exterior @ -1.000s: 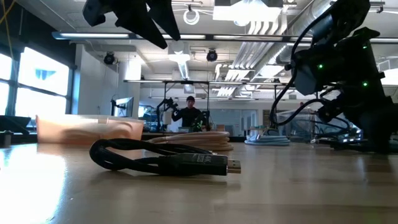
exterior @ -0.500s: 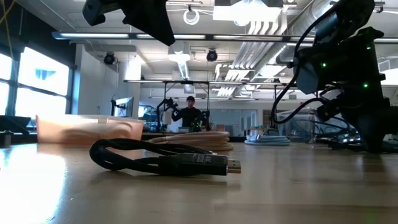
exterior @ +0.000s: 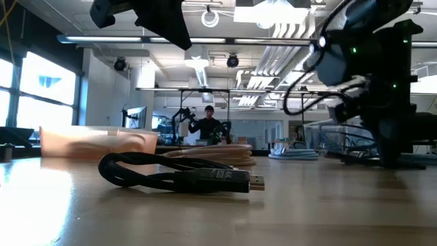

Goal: Sort HDMI cables
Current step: Put the black HDMI cable into the transparent bin

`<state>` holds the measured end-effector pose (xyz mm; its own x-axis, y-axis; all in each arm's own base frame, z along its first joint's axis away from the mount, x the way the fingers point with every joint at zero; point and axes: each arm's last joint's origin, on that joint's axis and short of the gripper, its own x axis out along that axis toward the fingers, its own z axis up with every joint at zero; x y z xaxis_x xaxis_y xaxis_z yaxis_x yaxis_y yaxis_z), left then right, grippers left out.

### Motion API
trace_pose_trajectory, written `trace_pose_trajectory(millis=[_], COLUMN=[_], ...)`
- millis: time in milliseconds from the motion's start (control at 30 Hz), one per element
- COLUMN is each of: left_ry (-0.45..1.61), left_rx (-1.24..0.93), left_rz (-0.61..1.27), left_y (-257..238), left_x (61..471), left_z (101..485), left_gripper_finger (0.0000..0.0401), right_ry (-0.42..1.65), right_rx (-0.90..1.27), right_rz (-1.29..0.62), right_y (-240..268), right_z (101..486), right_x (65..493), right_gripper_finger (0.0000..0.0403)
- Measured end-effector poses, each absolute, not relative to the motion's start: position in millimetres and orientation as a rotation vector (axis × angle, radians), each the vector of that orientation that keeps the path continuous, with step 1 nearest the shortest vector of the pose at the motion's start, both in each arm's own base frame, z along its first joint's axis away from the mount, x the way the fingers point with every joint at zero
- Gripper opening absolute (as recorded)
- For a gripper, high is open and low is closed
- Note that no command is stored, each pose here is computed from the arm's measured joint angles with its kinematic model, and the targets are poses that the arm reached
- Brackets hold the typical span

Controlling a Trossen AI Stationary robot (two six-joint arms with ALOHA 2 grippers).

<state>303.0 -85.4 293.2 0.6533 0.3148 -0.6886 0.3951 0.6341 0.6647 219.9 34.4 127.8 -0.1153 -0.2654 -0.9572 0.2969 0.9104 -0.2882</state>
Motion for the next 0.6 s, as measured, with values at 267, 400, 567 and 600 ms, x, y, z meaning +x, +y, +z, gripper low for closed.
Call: trace_pose_trajectory(millis=[267, 400, 567, 600], left_ry=[0.915, 0.934, 0.94, 0.946], left_rx=[0.875, 0.832, 0.788, 0.782], left_rz=[-0.091, -0.106, -0.122, -0.122], left_y=[-85.8, -86.0, -86.6, -86.5], left_x=[300.8, 299.0, 298.3, 297.8], left_z=[290.9, 289.4, 288.6, 288.2], left_gripper_finger=[0.0001, 0.0001, 0.0001, 0.0001], right_ry=[1.422, 1.351, 1.38, 1.389], right_rx=[-0.055, -0.178, -0.339, -0.356], right_rz=[-0.341, -0.356, -0.589, -0.653], right_y=[61.0, 69.3, 61.0, 57.9], right_z=[162.1, 189.9, 231.8, 240.5], right_x=[255.8, 268.6, 264.3, 261.3], right_gripper_finger=[0.0002, 0.0001, 0.0001, 0.0001])
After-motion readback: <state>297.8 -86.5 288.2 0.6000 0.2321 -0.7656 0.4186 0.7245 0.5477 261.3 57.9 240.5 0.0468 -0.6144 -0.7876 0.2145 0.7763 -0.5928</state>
